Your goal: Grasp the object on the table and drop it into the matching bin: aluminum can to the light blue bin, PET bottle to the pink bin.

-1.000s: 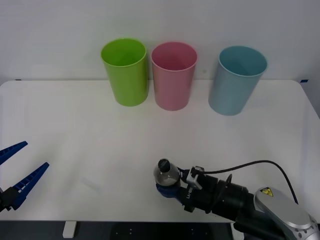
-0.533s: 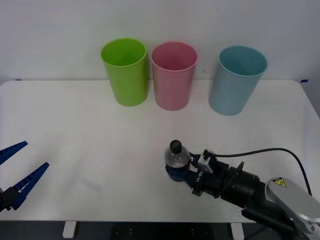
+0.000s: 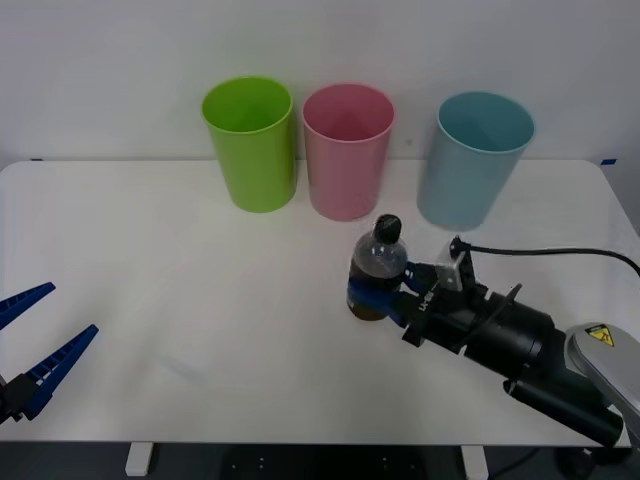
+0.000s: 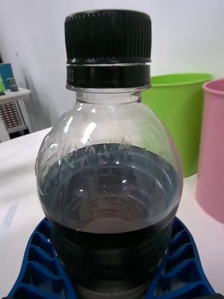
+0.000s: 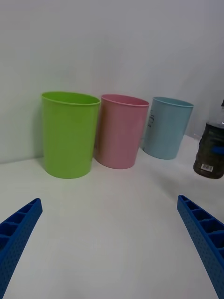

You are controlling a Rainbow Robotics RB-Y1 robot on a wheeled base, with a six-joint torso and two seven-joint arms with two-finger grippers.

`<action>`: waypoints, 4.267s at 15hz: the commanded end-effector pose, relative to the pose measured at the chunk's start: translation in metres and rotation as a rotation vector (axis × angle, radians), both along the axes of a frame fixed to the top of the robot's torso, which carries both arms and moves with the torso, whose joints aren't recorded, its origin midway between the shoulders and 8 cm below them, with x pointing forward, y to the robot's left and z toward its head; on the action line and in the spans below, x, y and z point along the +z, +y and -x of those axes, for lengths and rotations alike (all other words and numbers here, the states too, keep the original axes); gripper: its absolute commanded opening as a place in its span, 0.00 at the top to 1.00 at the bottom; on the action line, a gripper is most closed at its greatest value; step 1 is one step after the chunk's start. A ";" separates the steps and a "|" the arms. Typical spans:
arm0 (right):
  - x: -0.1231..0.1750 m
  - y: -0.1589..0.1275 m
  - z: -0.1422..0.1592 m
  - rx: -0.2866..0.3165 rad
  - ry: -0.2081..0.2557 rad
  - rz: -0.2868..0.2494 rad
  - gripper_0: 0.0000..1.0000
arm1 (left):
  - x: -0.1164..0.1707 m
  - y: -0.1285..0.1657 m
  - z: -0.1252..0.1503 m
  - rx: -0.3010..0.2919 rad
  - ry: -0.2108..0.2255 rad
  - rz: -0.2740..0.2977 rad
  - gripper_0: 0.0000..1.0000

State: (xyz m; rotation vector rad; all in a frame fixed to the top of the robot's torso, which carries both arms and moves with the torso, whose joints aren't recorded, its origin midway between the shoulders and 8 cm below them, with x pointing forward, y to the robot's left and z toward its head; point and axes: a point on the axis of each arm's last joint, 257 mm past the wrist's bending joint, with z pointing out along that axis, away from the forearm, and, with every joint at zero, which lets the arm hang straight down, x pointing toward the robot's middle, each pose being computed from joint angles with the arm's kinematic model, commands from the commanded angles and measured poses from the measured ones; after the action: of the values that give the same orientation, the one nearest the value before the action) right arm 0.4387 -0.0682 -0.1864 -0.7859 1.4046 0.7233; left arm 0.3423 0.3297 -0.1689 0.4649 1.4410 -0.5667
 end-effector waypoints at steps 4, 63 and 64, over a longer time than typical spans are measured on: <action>0.057 -0.021 -0.008 -0.019 0.013 -0.093 1.00 | 0.000 0.000 0.000 0.000 0.000 0.000 0.00; 0.214 0.028 -0.229 -0.297 -0.121 -0.117 0.00 | 0.000 0.000 0.000 0.000 0.000 0.000 0.00; 0.213 0.024 -0.221 -0.290 -0.132 -0.118 0.00 | 0.000 0.000 0.000 0.000 0.000 0.000 0.00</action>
State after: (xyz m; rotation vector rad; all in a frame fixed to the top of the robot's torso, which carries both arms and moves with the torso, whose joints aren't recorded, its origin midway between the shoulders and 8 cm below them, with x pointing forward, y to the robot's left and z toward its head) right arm 0.6655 -0.0413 0.0269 -0.5099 1.3177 0.5126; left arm 0.3422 0.3297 -0.1689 0.4649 1.4410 -0.5666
